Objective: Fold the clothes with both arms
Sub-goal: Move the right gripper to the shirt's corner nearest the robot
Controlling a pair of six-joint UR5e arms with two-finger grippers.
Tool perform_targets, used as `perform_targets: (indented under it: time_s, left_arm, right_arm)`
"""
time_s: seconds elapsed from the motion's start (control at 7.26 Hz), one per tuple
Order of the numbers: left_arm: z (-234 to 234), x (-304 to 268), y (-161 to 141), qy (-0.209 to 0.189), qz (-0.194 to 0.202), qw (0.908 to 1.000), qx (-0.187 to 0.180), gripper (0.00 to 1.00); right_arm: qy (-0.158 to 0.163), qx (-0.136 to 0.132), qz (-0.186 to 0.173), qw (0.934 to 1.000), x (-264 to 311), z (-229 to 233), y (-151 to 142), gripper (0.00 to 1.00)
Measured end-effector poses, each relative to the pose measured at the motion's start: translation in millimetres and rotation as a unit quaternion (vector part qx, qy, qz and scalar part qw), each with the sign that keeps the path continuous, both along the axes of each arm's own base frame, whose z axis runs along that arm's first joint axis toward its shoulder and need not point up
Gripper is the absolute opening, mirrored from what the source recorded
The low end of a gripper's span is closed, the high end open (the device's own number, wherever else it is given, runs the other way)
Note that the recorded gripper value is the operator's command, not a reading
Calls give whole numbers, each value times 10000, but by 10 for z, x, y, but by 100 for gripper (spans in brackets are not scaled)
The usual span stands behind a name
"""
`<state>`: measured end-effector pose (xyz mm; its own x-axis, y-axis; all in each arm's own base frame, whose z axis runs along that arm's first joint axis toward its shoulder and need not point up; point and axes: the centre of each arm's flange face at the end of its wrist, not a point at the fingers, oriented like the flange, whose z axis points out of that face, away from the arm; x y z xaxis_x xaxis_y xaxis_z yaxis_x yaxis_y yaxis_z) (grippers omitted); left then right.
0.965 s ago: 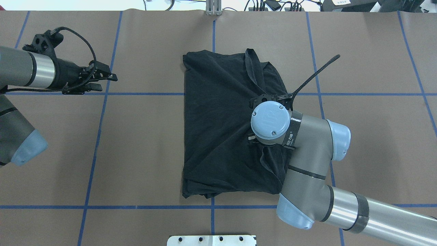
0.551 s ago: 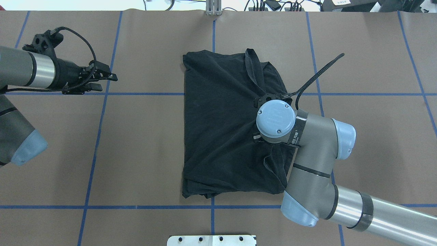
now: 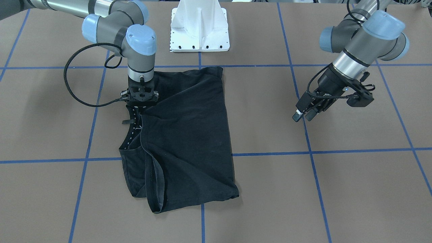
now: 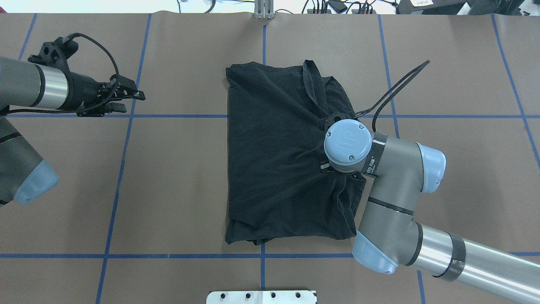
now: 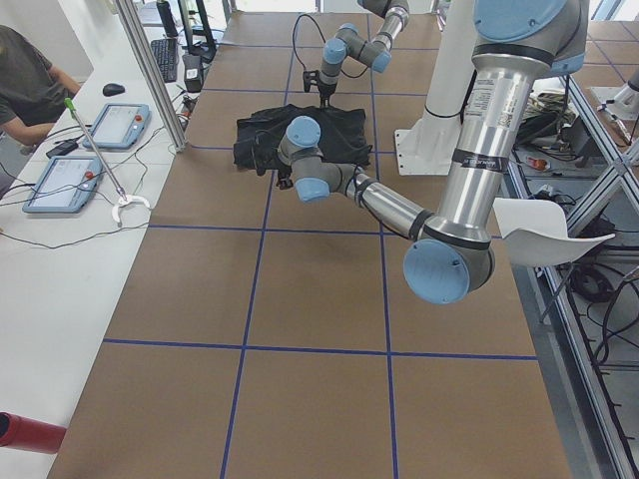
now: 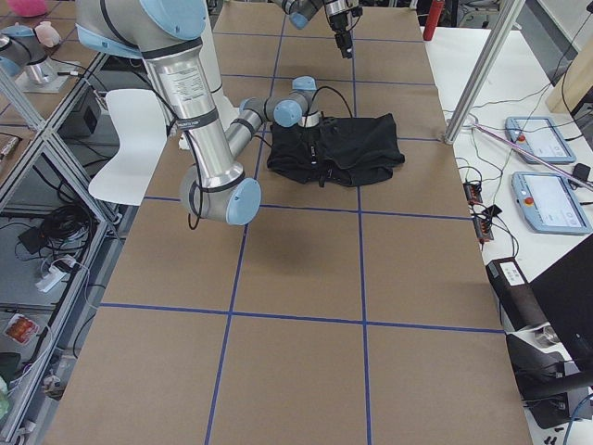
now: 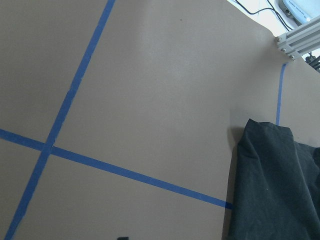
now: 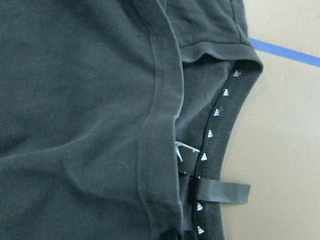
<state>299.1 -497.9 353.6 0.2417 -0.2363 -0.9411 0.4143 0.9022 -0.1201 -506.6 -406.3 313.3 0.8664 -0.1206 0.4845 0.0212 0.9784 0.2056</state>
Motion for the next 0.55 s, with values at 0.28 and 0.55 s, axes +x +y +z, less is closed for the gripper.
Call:
perform_targets:
  time_s: [0.28, 0.55]
  left_arm:
    - [-15, -8, 10, 11, 0, 10000, 14, 71]
    - [-28, -40, 44, 25, -6, 10000, 30, 71]
  right_arm:
    - [-168, 8, 86, 9998, 125, -108, 64, 100]
    - [-486, -388, 738, 9953, 293, -189, 202, 100]
